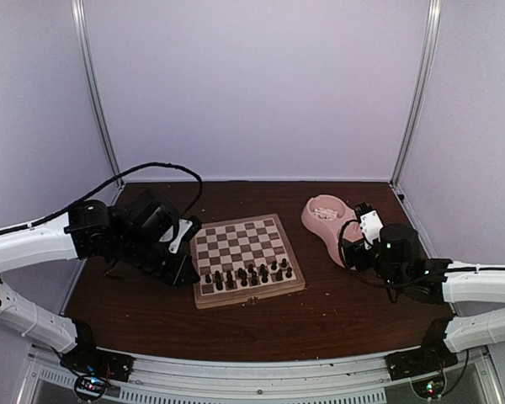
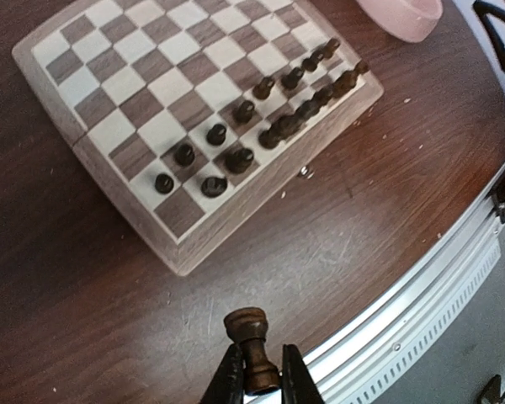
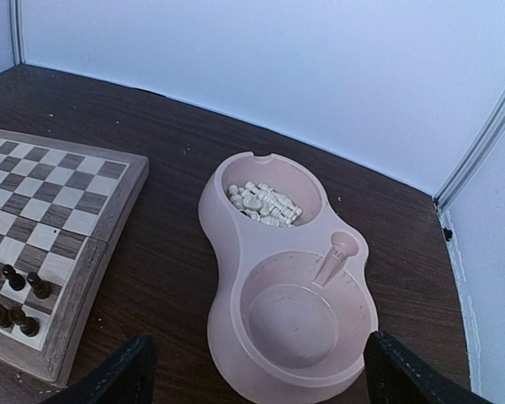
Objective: Set up the chess pieces on the board
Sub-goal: Place the rook at h8.
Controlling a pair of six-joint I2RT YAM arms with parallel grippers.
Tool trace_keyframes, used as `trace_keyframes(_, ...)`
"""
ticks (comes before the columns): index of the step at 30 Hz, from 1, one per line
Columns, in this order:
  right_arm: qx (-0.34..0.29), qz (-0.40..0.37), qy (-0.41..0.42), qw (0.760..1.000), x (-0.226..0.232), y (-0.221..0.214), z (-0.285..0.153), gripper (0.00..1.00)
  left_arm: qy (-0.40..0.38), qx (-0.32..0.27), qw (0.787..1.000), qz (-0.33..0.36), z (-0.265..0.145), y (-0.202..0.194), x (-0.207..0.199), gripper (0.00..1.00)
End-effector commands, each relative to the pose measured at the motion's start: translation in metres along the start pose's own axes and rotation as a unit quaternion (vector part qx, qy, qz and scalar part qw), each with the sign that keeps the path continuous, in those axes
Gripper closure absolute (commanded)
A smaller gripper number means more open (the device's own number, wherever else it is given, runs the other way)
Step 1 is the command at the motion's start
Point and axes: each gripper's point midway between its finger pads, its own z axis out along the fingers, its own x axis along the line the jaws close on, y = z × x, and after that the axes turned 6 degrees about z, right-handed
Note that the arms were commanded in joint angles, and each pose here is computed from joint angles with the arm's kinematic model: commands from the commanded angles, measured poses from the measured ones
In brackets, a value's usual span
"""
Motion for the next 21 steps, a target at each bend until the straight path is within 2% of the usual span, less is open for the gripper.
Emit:
trace_keyframes(1,-0.078,0.029,-0.029,0.996,-0.013,0.025,-0.005,0.12,0.04,0.077,0.996,-0.027,0.002,-0.025,0.014,1.0)
trace_keyframes(7,-0.081,0.027,-0.021,0.996,-0.011,0.025,-0.006,0.12,0.062,0.102,0.992,-0.031,0.021,-0.025,0.029,1.0)
trace_keyframes(13,-0.081,0.026,-0.01,0.996,-0.007,0.024,-0.005,0.12,0.029,0.12,0.991,-0.056,0.047,-0.022,0.031,1.0)
trace_keyframes(21,-0.078,0.023,-0.01,0.997,-0.006,0.024,-0.004,0.12,0.032,0.156,0.986,-0.055,0.074,-0.022,0.032,1.0)
